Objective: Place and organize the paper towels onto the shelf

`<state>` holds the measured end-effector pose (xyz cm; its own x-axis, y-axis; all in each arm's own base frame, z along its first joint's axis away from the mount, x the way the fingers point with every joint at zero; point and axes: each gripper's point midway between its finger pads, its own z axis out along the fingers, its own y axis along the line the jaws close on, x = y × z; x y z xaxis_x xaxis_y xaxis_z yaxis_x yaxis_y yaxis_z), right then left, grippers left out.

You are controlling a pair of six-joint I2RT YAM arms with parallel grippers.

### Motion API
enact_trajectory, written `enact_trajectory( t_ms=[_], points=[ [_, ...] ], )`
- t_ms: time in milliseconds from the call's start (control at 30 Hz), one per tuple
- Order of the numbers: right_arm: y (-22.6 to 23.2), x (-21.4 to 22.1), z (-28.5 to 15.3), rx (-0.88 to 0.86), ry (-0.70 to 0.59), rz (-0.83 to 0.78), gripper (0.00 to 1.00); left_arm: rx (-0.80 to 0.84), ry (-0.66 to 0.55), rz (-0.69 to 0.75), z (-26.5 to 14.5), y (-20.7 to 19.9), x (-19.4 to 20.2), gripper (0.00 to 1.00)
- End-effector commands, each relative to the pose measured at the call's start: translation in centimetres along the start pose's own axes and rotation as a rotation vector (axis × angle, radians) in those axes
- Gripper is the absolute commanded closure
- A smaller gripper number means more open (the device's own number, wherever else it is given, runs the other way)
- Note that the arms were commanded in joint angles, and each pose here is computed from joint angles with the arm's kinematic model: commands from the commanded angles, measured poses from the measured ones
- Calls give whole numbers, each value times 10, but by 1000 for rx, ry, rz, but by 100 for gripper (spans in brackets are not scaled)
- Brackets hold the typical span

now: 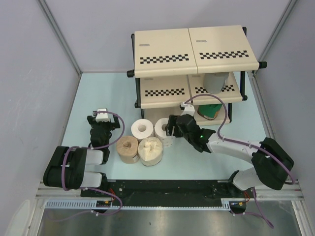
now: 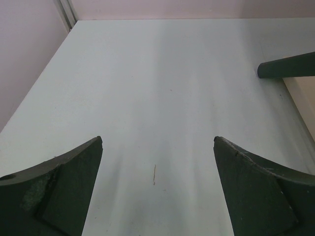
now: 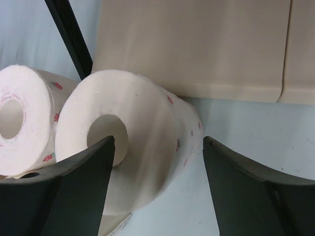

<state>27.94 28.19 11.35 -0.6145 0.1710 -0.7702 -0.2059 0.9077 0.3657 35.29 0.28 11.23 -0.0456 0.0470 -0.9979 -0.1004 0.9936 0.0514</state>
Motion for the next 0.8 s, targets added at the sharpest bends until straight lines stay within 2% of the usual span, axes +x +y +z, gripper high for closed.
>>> enact_trajectory(
  t_ms=[0,167,300,333,500,600,667,733,767],
  points=[
    [13,-9,13,-26,-16,15,27,13,-64,-19,4,-2,-19,0],
    [18,-4,16,-50,16,4,38,14,-64,-18,4,-2,-19,0],
    [15,-7,8,-35,13,-2,56,13,-62,-18,4,-2,-19,0],
    [12,-11,2,-12,-2,-8,57,14,-64,-17,4,-2,-19,0],
    [3,-31,-39,24,-50,-52,57,14,-64,-18,4,-2,-19,0],
    [-1,-59,-82,4,-113,-25,57,14,-62,-17,4,-2,-19,0],
    [3,-94,-118,-40,-211,5,57,14,-62,-18,4,-2,-19,0],
    [-2,-111,-141,-34,-251,1,57,13,-62,-17,4,-2,-19,0],
    [4,-137,-166,-70,-316,11,57,13,-65,-19,4,-2,-20,0]
  ],
)
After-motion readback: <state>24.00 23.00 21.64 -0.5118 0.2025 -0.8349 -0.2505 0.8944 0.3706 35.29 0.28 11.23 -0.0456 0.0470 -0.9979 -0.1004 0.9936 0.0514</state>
